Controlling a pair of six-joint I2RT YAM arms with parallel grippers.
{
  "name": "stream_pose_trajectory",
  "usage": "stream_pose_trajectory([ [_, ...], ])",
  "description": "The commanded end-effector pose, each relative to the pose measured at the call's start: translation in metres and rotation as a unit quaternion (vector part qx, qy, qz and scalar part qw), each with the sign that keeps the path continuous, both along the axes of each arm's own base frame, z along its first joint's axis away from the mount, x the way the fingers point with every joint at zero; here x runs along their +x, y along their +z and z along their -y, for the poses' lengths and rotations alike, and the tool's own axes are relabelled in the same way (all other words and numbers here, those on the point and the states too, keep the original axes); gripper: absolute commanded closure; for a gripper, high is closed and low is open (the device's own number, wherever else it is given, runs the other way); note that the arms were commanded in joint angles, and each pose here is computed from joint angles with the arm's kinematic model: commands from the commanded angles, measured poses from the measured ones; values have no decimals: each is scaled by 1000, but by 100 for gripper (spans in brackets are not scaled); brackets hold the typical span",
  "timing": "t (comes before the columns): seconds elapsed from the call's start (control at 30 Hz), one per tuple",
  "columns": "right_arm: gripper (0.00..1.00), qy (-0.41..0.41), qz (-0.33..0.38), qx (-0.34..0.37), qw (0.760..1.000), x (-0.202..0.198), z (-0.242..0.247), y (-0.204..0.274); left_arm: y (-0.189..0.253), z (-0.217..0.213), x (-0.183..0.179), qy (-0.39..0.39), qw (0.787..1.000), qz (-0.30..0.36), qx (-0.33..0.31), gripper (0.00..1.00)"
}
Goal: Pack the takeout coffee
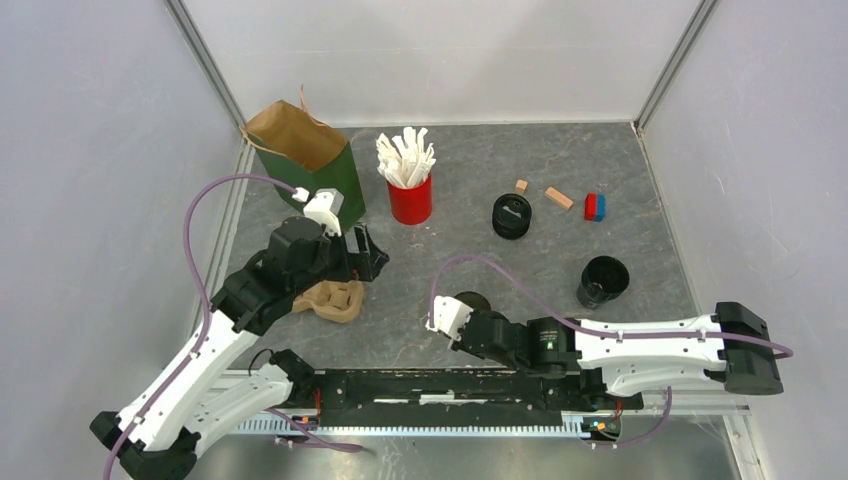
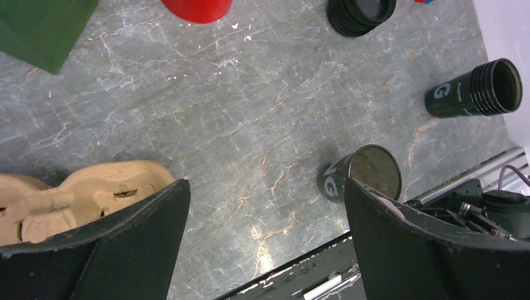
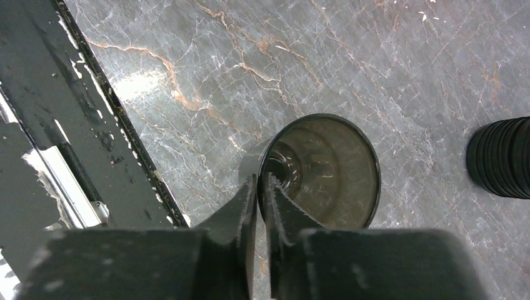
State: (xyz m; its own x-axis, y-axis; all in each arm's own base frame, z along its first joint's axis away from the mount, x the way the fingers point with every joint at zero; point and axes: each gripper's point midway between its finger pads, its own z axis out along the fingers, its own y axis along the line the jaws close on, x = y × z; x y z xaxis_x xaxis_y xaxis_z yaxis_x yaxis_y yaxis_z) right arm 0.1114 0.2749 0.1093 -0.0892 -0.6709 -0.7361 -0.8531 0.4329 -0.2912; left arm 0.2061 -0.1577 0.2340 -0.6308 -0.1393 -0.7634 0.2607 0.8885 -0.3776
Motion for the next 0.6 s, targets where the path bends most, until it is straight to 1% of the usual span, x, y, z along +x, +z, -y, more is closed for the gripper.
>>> stream_pose_trajectory([
  [0.0, 78, -6, 1, 56, 998, 1, -14, 27, 19, 9, 0, -43, 998, 46, -8, 1],
  [0.07, 70, -14, -4, 59, 998, 1, -14, 32, 19, 10, -1, -56, 997, 50, -3, 0],
  [0.13, 65, -27, -6, 67, 997, 2, -14, 41, 20, 11, -4, -71, 996, 56, 3, 0],
  [0.3, 61, -94, 20, 103, 990, 23, -1, 70, 23, 12, -10, -97, 993, 70, 7, 0],
  [0.4, 60, -154, 27, 130, 979, 51, 19, 82, 22, 7, -7, -81, 993, 80, 9, 0],
  [0.5, 59, -220, 36, 154, 962, 88, 46, 92, 22, 8, -9, -88, 992, 87, 7, 0],
  [0.57, 58, -254, 57, 145, 955, 113, 66, 94, 23, 10, -11, -97, 991, 91, 4, 0],
])
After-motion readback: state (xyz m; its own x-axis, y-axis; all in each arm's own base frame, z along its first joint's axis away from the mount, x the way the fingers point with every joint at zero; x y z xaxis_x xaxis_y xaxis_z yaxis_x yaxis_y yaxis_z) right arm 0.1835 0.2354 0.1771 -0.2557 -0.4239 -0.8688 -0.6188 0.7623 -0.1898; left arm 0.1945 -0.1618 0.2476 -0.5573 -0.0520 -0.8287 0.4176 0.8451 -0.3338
